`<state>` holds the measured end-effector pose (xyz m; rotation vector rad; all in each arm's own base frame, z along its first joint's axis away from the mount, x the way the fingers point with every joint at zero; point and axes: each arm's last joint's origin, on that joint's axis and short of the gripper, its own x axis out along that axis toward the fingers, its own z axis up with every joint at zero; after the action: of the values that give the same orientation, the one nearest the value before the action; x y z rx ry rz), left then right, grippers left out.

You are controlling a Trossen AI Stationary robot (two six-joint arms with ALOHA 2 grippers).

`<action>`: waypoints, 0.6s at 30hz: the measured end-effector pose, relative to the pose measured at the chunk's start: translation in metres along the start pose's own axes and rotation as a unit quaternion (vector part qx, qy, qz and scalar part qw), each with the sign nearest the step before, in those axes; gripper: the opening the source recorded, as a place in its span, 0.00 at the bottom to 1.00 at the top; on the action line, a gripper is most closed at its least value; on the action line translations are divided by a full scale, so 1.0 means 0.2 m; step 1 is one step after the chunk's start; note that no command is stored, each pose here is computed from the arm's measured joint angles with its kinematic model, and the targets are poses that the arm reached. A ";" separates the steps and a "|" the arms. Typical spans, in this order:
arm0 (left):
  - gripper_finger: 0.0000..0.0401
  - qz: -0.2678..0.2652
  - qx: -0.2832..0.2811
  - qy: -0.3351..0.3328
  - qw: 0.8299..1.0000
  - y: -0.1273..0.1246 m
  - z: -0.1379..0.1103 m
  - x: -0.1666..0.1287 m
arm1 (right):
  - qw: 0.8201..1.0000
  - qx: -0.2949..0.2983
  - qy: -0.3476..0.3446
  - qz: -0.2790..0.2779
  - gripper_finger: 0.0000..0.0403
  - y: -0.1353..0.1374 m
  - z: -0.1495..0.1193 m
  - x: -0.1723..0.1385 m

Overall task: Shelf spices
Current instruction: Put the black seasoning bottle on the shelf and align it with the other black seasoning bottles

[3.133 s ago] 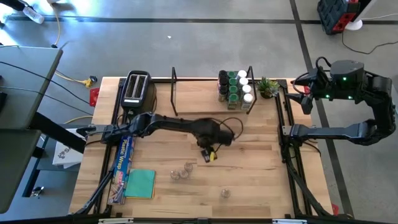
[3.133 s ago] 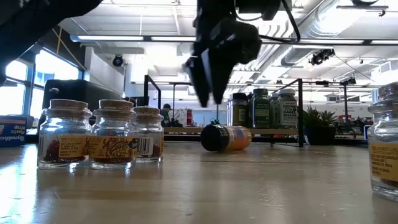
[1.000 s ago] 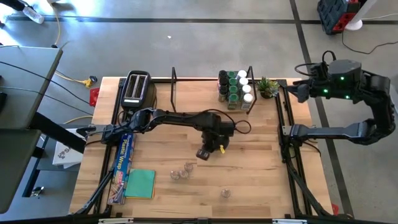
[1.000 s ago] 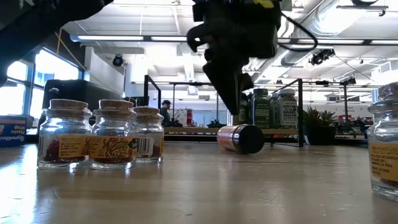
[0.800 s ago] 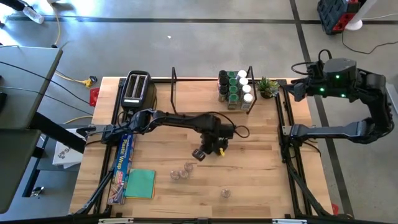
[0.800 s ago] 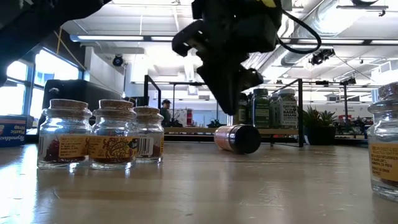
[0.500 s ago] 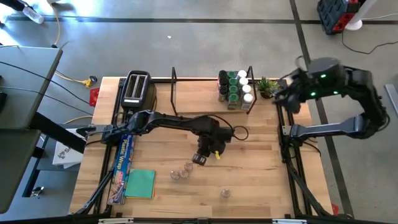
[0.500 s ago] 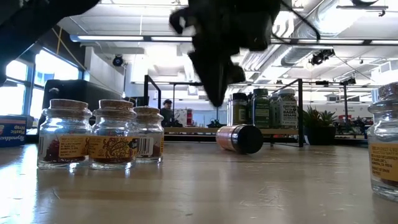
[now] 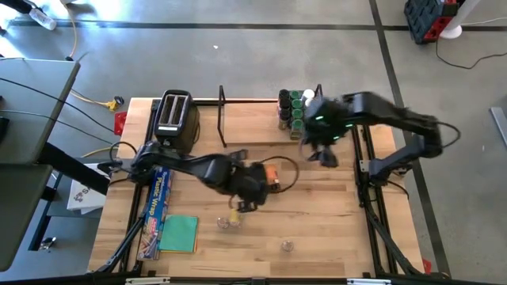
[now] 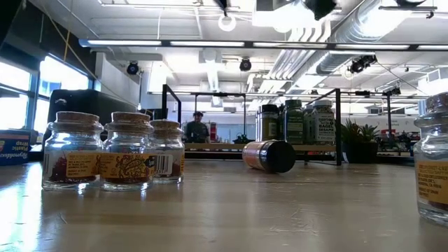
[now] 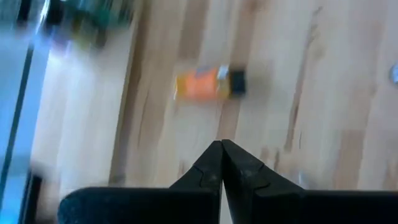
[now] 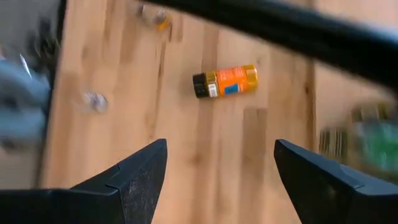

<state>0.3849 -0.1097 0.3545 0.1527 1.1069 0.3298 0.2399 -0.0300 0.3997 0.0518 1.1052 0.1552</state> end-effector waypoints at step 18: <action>0.00 -0.004 -0.213 -0.075 0.974 -0.22 -0.58 -0.54 | 0.885 -0.410 0.221 0.018 0.67 0.17 0.26 1.03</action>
<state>0.2459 -0.1922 0.3828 -0.2046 0.8652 0.5316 0.3741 0.0358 0.2442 -0.7587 1.4133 0.6845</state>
